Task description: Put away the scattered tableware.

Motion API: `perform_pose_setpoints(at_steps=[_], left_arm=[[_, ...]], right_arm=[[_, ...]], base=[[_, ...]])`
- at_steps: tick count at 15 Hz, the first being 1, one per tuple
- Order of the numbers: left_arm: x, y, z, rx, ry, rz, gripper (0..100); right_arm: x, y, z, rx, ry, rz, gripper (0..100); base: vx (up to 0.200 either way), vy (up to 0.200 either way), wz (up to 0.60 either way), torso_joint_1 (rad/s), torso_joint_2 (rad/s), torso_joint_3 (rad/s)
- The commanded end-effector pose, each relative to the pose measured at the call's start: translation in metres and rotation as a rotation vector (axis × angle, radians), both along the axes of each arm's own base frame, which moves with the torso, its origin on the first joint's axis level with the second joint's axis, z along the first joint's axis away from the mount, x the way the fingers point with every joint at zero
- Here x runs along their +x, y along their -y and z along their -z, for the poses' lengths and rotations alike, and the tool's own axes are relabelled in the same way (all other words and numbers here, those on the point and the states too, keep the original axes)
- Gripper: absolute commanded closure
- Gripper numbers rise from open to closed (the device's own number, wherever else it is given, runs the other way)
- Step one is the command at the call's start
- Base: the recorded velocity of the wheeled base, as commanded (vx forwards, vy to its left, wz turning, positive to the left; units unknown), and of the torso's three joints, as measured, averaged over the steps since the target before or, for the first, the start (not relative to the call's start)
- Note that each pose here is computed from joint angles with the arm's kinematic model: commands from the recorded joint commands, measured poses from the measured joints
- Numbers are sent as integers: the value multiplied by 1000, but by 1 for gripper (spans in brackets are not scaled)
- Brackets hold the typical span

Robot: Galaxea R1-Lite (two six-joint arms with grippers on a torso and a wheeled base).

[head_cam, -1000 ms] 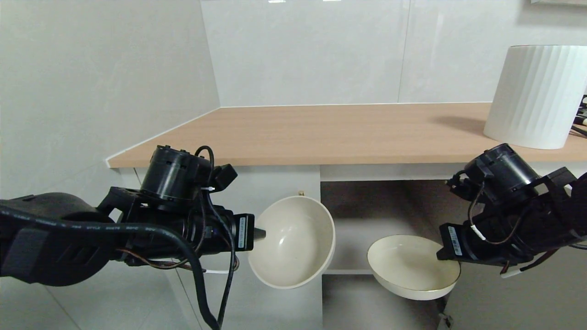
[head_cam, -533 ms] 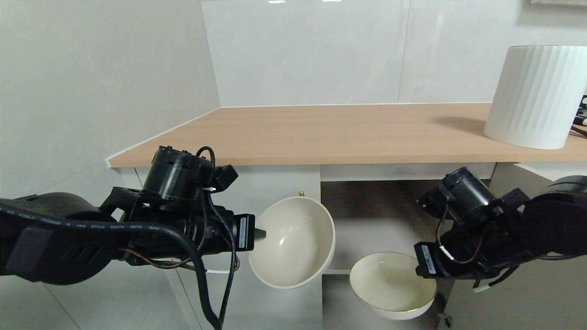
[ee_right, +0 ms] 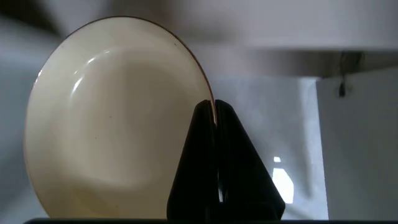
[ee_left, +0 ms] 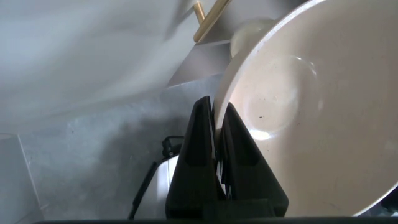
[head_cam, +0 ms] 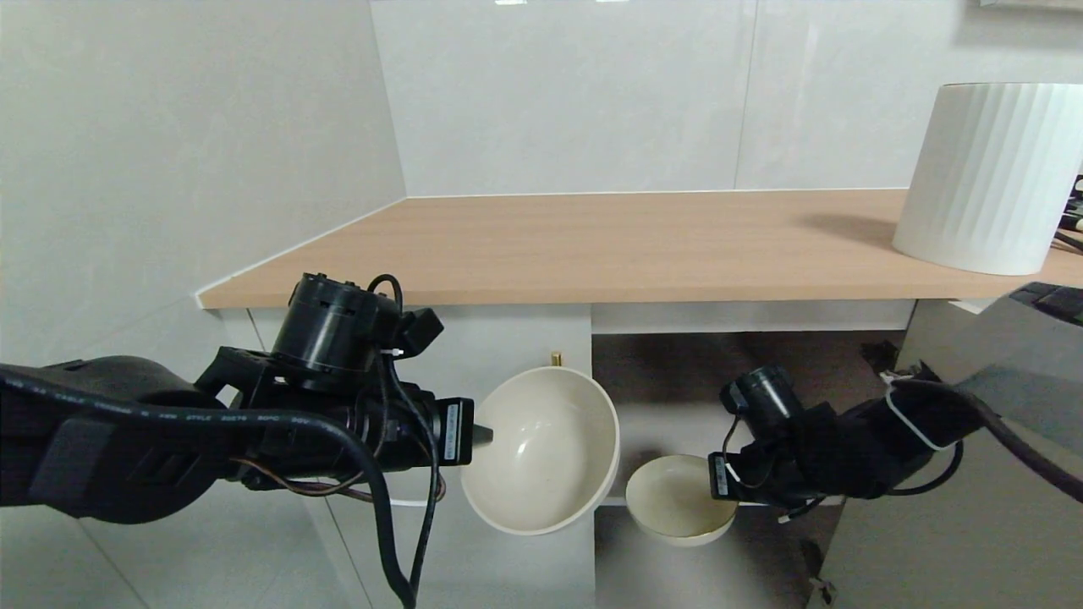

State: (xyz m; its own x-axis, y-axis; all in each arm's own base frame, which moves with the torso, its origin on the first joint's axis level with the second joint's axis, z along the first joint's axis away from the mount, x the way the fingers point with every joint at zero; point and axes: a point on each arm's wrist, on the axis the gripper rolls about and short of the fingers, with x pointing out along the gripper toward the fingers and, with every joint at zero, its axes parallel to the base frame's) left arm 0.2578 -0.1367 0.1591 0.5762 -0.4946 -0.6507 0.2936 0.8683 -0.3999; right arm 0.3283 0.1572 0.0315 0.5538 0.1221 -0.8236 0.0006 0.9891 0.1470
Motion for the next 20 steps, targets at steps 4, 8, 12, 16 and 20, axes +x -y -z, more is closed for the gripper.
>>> perform_pose_setpoints(at_steps=[4, 8, 12, 16, 20], left_arm=[[1, 1, 1, 2, -4, 1, 100], [-1, 4, 2, 3, -4, 11, 100], [-1, 4, 2, 3, -4, 11, 100], [-1, 4, 1, 5, -3, 10, 100], [-1, 4, 1, 4, -2, 10, 100]], right_arm=[[40, 14, 42, -50, -17, 109, 100], [62, 19, 57, -74, 52, 211, 100], [74, 21, 72, -142, 88, 273, 100], [84, 25, 76, -165, 111, 309, 100], [90, 26, 76, -176, 135, 334, 100]], base=[[0, 0, 0, 0, 0, 0], [0, 0, 0, 0, 0, 0], [0, 0, 0, 0, 0, 0], [0, 0, 0, 0, 0, 0], [0, 0, 0, 0, 0, 0]])
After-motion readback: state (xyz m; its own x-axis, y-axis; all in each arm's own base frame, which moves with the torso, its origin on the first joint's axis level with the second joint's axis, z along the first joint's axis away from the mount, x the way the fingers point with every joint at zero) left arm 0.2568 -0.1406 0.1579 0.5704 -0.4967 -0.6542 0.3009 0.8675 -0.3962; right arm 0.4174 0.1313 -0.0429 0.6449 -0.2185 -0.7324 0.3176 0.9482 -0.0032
